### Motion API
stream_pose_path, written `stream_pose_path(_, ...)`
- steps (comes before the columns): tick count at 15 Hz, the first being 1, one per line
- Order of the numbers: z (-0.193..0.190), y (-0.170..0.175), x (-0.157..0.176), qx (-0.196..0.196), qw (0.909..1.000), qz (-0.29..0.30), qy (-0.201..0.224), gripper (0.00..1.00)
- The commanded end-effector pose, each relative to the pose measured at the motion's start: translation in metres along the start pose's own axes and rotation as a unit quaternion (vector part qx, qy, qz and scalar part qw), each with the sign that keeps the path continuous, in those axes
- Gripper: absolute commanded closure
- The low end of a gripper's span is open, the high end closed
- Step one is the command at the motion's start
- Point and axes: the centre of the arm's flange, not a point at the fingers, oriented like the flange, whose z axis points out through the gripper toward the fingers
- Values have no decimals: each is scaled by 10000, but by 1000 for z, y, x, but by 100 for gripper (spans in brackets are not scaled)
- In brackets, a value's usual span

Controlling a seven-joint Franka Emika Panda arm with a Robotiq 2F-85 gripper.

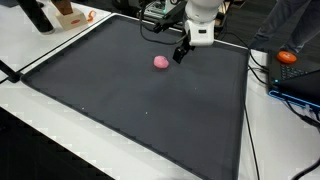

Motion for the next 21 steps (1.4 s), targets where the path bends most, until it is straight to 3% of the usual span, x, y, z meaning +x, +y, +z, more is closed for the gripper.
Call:
stream_pose_path(1,-4,0,4,-35,9989,-111,-452,0)
stream_pose_path(6,-6,4,19,-268,9970,32,-730,0)
stream_pose_path(13,3,26,37,-468,9897,935,-979,0)
stream_pose_path(17,3,52,33,-276,9817,1656,-902,0)
stream_pose_path(21,-1,88,16,-144,9656,2530,-588,0)
